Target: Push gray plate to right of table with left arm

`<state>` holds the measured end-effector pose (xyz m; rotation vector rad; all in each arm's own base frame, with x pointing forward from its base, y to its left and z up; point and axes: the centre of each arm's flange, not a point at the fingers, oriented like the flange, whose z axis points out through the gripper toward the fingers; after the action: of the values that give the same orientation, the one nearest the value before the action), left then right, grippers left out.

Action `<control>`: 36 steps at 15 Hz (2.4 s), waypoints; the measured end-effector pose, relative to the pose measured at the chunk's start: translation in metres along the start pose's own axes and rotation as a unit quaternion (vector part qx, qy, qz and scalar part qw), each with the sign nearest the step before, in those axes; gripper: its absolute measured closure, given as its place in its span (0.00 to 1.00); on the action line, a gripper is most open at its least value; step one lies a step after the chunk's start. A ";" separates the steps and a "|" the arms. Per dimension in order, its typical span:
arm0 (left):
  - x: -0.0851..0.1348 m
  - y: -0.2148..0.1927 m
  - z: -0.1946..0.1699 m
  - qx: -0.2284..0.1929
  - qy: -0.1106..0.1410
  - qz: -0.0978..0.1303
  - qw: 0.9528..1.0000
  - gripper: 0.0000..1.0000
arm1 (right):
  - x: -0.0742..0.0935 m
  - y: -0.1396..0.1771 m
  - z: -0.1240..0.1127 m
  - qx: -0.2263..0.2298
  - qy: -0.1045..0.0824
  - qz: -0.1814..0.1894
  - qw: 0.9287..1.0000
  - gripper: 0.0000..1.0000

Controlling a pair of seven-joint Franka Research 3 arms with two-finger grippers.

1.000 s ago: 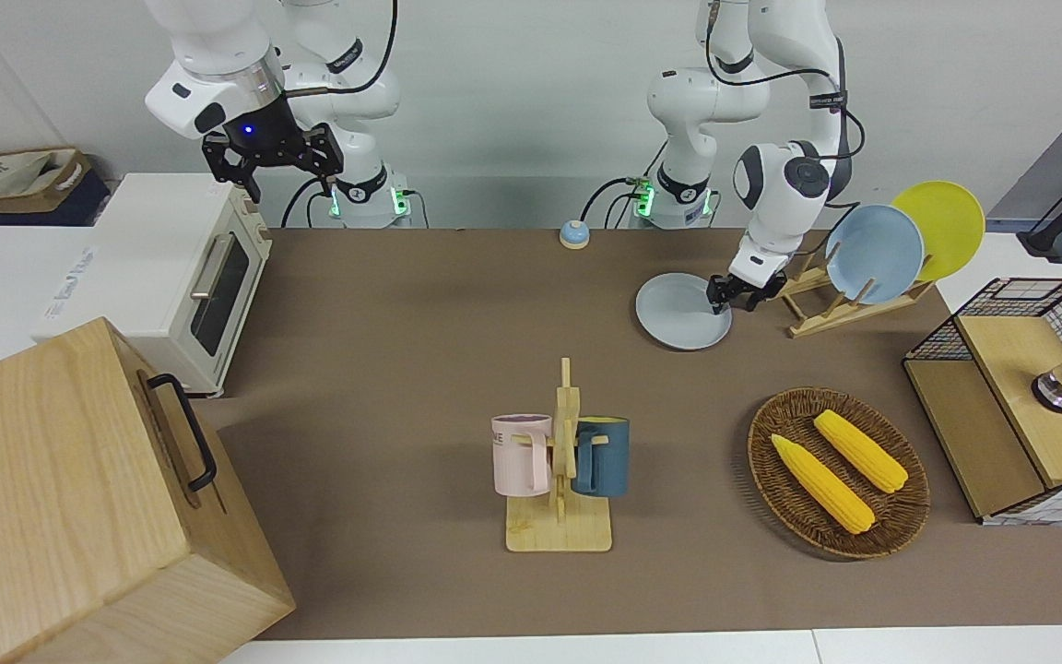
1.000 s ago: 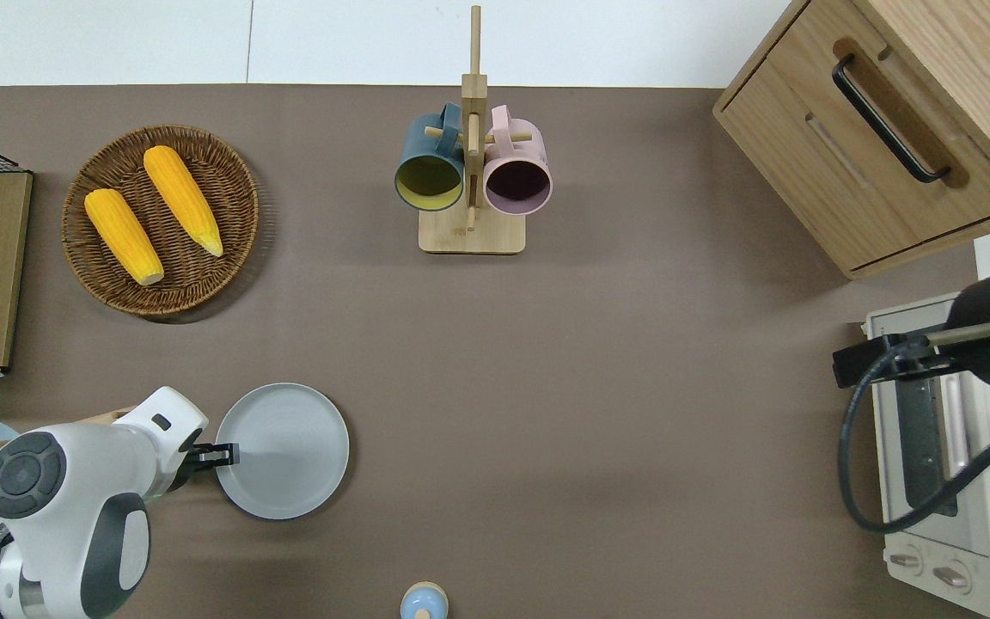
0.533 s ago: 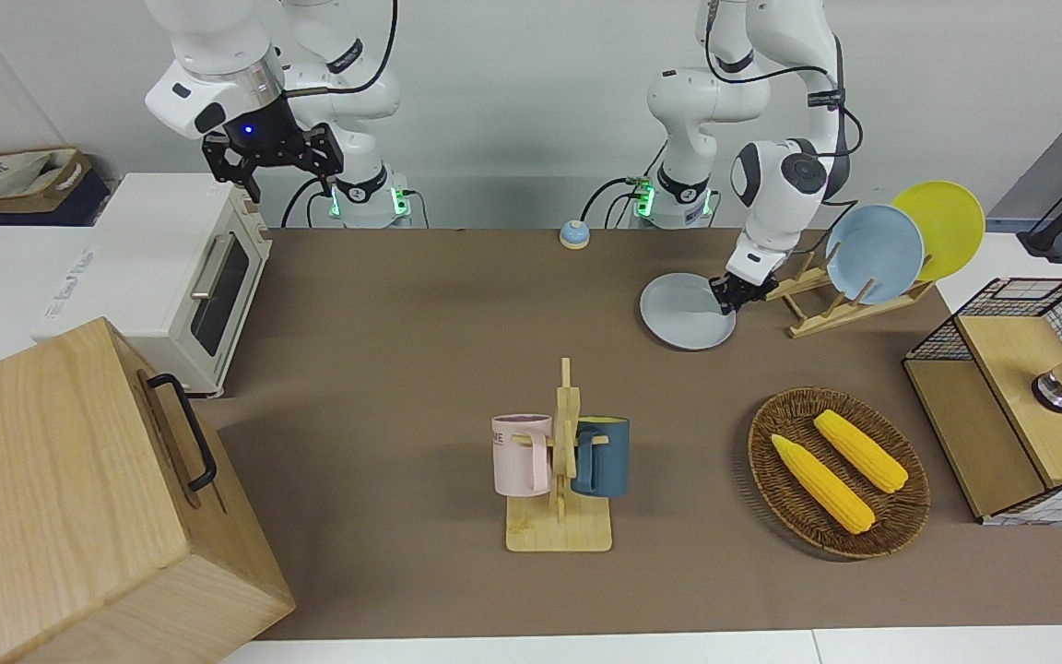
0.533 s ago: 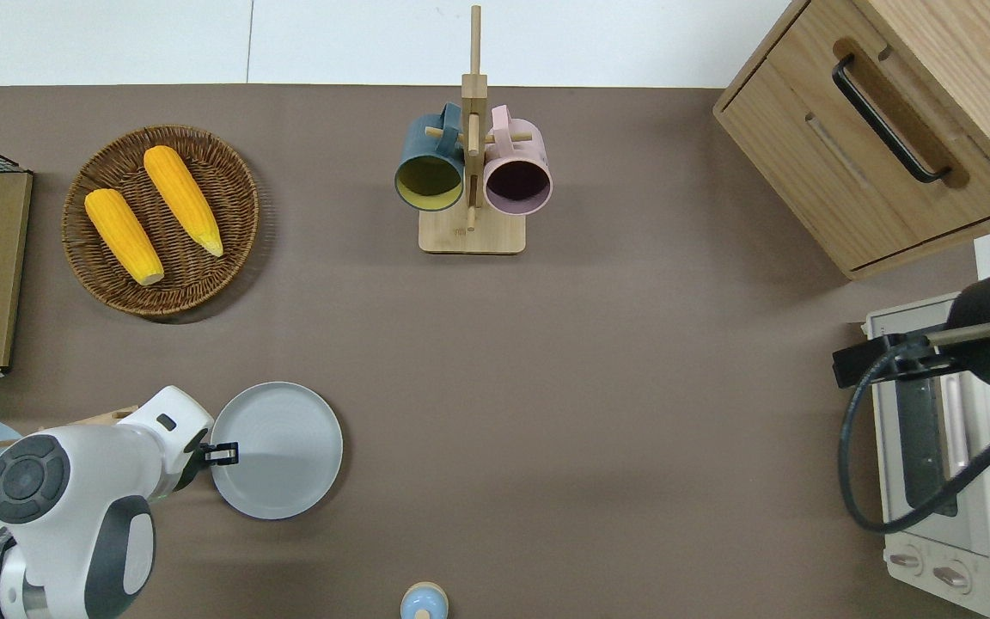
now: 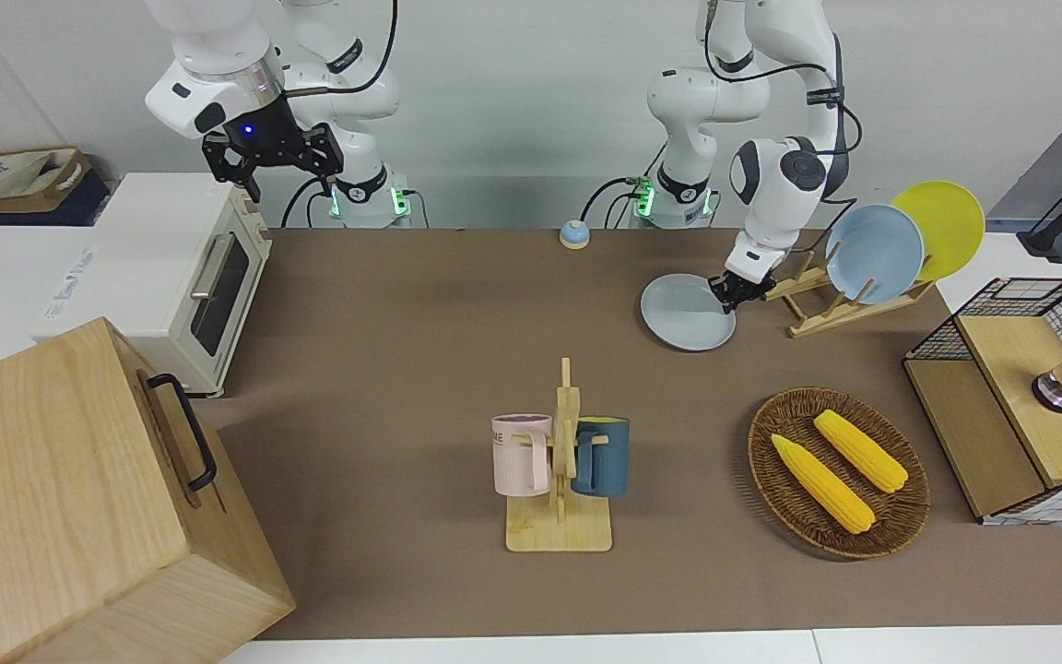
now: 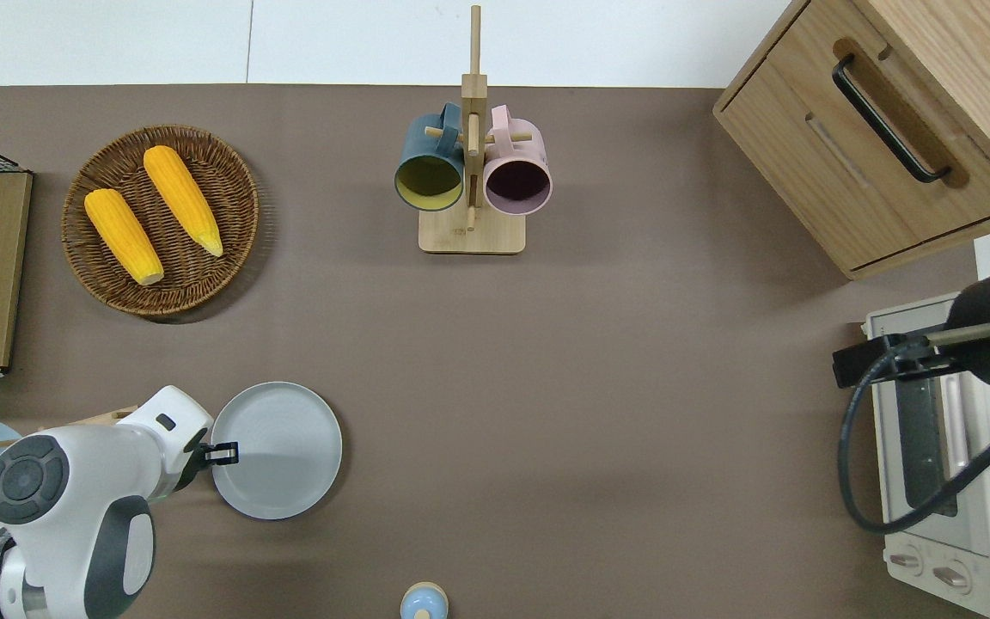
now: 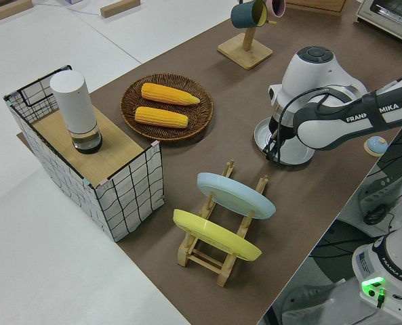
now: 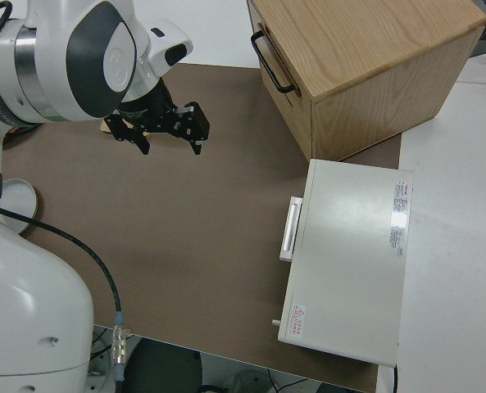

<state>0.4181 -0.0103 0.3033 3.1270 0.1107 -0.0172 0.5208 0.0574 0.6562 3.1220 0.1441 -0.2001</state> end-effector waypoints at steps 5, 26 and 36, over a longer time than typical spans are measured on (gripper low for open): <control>-0.002 0.025 0.000 0.000 0.002 -0.039 0.999 0.99 | 0.000 0.000 0.000 0.000 0.000 0.000 1.000 0.01; -0.035 0.362 0.009 -0.063 0.016 -0.234 0.970 0.99 | 0.000 0.000 0.000 0.000 0.000 0.000 1.000 0.01; -0.032 0.394 0.009 -0.053 0.013 -0.214 0.975 0.76 | 0.000 0.000 0.000 0.000 0.000 0.000 1.000 0.01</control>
<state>0.4138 -0.4061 0.2993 2.9309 0.7550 0.0261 0.5208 0.0574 0.6562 3.1220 0.1441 -0.2001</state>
